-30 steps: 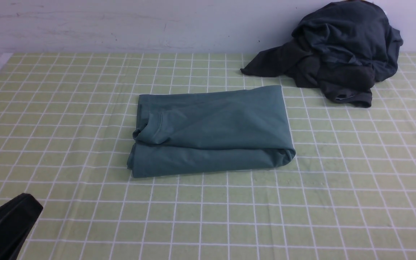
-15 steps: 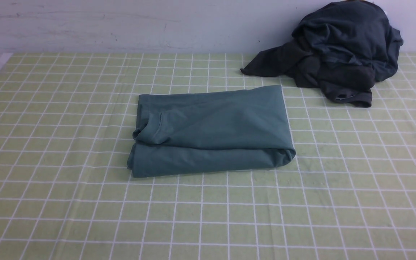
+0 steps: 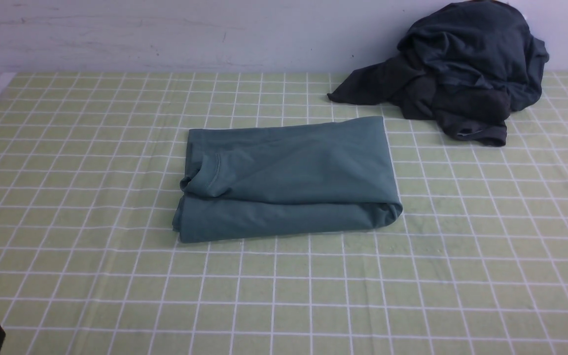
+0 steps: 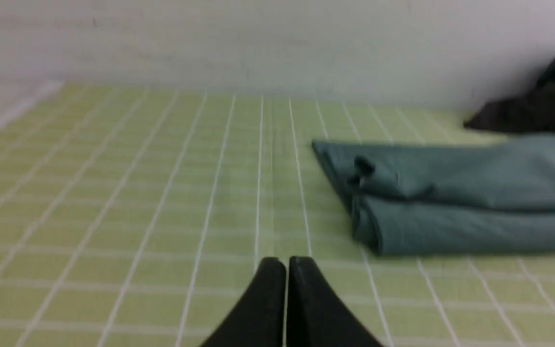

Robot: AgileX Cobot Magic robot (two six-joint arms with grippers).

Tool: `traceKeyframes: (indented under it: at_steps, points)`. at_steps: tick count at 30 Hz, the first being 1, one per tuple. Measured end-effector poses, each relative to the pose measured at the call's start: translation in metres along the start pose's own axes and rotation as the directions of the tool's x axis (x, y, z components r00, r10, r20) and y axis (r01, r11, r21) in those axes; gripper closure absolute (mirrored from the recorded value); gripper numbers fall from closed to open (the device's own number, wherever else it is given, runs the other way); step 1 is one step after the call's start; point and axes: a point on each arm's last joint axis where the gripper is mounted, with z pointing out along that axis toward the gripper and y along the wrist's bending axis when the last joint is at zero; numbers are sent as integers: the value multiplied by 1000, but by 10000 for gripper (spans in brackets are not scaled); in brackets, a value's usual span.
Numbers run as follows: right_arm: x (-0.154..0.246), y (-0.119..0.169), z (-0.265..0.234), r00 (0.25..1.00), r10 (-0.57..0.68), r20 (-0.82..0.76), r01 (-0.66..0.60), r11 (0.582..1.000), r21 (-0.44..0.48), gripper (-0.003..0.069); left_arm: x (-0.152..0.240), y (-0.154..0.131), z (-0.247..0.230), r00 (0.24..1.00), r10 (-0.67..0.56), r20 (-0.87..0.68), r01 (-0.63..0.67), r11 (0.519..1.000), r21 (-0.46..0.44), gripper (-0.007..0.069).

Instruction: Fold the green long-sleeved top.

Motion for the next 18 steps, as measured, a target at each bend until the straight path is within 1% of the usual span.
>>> traceKeyframes:
  at_steps: [1,3,18]
  points:
    - [0,0,0,1000,0,0,0,1000,0,673,5,0,0,998,1,-55,-1,1000,-2,628]
    - [0,0,0,1000,0,0,0,1000,0,673,8,1,0,996,13,-89,-13,1000,-5,628]
    - [0,0,0,1000,0,0,0,1000,0,673,8,1,-1,994,25,-108,-25,1000,-4,628]
